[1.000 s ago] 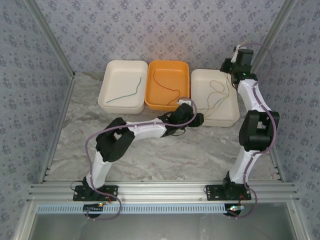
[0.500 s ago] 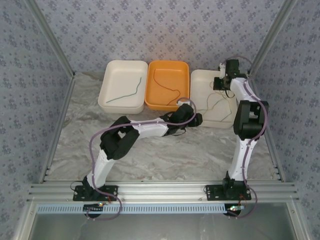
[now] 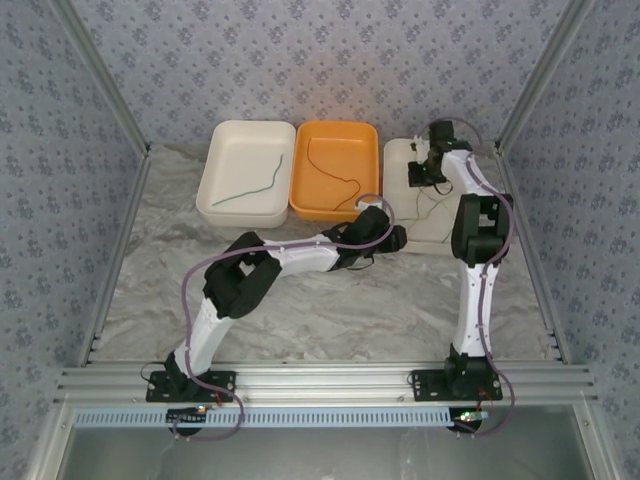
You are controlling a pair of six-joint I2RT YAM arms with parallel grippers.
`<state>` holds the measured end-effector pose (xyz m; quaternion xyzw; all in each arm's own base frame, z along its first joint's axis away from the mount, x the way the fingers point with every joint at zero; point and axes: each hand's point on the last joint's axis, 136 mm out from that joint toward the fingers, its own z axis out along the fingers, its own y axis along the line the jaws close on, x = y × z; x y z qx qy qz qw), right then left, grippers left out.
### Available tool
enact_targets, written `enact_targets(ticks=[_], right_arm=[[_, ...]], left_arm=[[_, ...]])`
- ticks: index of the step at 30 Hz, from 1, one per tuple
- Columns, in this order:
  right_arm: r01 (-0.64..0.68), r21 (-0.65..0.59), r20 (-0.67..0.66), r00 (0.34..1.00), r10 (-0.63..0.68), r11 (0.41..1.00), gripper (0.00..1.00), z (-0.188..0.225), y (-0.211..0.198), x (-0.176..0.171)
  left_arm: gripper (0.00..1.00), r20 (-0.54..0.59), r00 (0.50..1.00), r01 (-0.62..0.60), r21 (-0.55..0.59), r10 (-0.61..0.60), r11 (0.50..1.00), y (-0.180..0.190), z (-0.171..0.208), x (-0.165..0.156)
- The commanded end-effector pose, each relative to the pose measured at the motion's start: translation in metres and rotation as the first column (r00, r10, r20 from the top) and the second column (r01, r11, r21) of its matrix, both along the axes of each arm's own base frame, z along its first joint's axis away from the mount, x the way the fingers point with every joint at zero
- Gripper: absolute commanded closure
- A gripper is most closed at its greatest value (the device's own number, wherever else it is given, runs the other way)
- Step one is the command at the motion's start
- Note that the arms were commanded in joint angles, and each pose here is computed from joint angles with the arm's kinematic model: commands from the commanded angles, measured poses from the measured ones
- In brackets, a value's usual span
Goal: Untangle the cables
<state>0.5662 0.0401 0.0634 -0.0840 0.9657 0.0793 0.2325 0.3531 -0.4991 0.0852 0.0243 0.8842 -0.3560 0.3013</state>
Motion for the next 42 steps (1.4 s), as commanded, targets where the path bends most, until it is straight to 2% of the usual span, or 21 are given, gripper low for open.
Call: enact_targets(ticks=[1, 9, 16, 20, 24, 27, 29, 40, 42], right_arm=[[-0.078, 0.1, -0.072, 0.994, 0.085, 0.992, 1.0, -0.009, 0.023, -0.014], [-0.089, 0.2, -0.163, 0.979, 0.123, 0.976, 1.0, -0.031, 0.038, -0.023], [-0.053, 0.206, -0.185, 0.978, 0.092, 0.977, 1.0, -0.037, 0.039, -0.02], [-0.051, 0.194, -0.159, 0.984, 0.083, 0.98, 0.9, -0.026, 0.038, -0.016], [-0.058, 0.191, -0.126, 0.989, 0.083, 0.98, 0.86, -0.007, 0.04, -0.014], [-0.062, 0.189, -0.118, 0.989, 0.085, 0.98, 0.88, 0.0, 0.042, -0.015], [-0.059, 0.186, -0.122, 0.989, 0.083, 0.981, 1.0, 0.0, 0.041, -0.016], [-0.076, 0.185, -0.111, 0.989, 0.098, 0.98, 1.0, 0.009, 0.05, -0.031], [-0.059, 0.182, -0.126, 0.989, 0.083, 0.982, 0.96, 0.005, 0.048, -0.03]], left_arm=[[0.37, -0.009, 1.0, 0.025, -0.007, -0.025, 1.0, -0.008, -0.006, -0.002], [0.36, -0.009, 1.0, 0.027, -0.011, -0.027, 1.0, -0.009, -0.004, -0.002], [0.36, -0.006, 1.0, 0.029, -0.009, -0.029, 1.0, -0.009, -0.002, -0.004], [0.35, -0.001, 1.0, 0.027, -0.01, -0.027, 1.0, -0.008, 0.003, -0.004], [0.35, 0.006, 1.0, 0.028, -0.011, -0.028, 1.0, -0.007, 0.008, -0.005], [0.35, 0.006, 1.0, 0.027, -0.01, -0.027, 1.0, -0.007, 0.008, -0.005], [0.35, 0.005, 1.0, 0.027, -0.01, -0.027, 1.0, -0.007, 0.006, -0.005], [0.35, 0.002, 1.0, 0.023, -0.01, -0.023, 1.0, -0.009, 0.004, -0.004], [0.35, 0.004, 1.0, 0.021, -0.01, -0.021, 1.0, -0.008, 0.006, -0.004]])
